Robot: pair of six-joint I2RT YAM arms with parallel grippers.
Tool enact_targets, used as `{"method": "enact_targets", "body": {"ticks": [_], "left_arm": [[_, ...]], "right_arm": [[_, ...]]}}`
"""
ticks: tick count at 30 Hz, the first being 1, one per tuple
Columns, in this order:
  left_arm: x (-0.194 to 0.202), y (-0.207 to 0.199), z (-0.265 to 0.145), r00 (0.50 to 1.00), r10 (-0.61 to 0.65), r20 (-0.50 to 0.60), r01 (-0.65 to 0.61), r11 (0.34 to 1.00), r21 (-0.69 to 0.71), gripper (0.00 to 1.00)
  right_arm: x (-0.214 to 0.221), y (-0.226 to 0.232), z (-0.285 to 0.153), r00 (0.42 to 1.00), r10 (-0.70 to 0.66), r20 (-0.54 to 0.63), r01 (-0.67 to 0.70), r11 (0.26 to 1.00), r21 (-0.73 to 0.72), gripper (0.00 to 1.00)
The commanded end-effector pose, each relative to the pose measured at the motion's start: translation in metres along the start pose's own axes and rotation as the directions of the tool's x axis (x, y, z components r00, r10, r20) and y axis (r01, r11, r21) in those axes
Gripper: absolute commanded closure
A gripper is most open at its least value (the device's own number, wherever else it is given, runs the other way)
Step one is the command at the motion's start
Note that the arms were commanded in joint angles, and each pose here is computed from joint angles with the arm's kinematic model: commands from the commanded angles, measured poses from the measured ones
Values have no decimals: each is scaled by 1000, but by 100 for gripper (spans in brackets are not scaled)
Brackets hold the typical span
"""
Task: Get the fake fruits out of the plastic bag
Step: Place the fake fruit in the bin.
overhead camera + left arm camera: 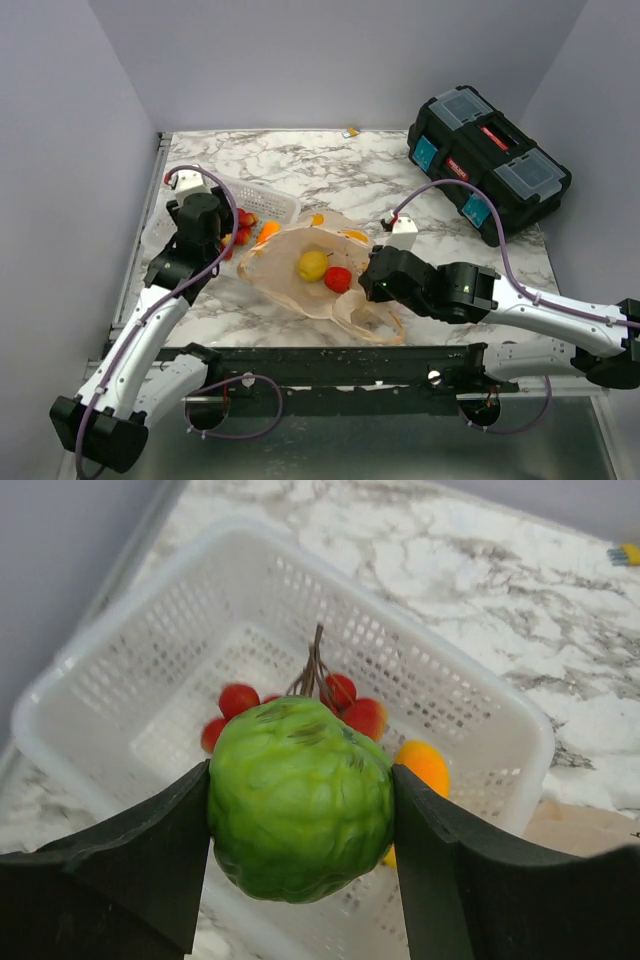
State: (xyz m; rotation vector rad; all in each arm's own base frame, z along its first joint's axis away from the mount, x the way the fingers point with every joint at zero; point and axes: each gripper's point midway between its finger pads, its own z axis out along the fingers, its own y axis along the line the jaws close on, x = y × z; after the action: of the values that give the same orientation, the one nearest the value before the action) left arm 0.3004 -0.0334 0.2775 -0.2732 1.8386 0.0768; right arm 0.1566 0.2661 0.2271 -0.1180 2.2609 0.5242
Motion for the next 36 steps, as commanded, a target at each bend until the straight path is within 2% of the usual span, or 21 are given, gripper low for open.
{"method": "enact_targets", "body": {"ticks": [1, 5, 9, 12, 15, 16, 20, 23, 26, 27, 29, 32, 36], "left_arm": [[66, -14, 22, 909, -345, -235, 346, 937, -41, 100], [107, -16, 41, 828, -403, -389, 383, 914, -132, 100], [146, -8, 48, 748, -470, -469, 379, 882, -279, 100], [170, -3, 47, 704, -497, -507, 352, 864, -359, 100], [182, -1, 46, 687, -494, -534, 327, 866, -379, 100], [183, -1, 46, 687, -494, -534, 329, 866, -377, 96], [183, 3, 42, 695, -502, -514, 341, 860, -379, 68], [178, 7, 40, 715, -496, -493, 340, 862, -376, 48], [168, 12, 40, 742, -467, -481, 311, 876, -370, 23], [163, 13, 40, 753, -457, -473, 302, 879, -369, 18], [151, 15, 40, 776, -439, -452, 297, 888, -352, 12], [129, 14, 38, 814, -412, -409, 312, 904, -291, 12], [93, -8, 28, 880, -317, -352, 322, 946, -46, 12]], "right_arm": [[0, -2, -5, 1000, 20, -4, -20, 1000, -9, 99], [0, -6, -6, 1000, 27, 4, -27, 1000, -8, 99], [0, -5, -7, 999, 36, 4, -36, 999, -17, 99], [0, -6, -8, 999, 42, 7, -42, 999, -19, 99], [0, -7, -9, 999, 42, 7, -42, 999, -20, 99], [0, -8, -9, 999, 43, 8, -42, 999, -21, 99], [1, -8, -7, 999, 39, 7, -39, 999, -14, 99], [2, -6, -5, 999, 34, 4, -34, 999, -15, 99], [4, -4, -2, 1000, 30, -3, -30, 999, -15, 99], [4, -4, -2, 1000, 29, -4, -29, 999, -14, 99], [5, -5, -2, 1000, 26, -6, -26, 1000, -13, 99], [5, -4, -2, 1000, 25, -6, -26, 1000, -14, 99], [4, -5, -2, 1000, 25, -2, -25, 1000, -14, 99]]}}
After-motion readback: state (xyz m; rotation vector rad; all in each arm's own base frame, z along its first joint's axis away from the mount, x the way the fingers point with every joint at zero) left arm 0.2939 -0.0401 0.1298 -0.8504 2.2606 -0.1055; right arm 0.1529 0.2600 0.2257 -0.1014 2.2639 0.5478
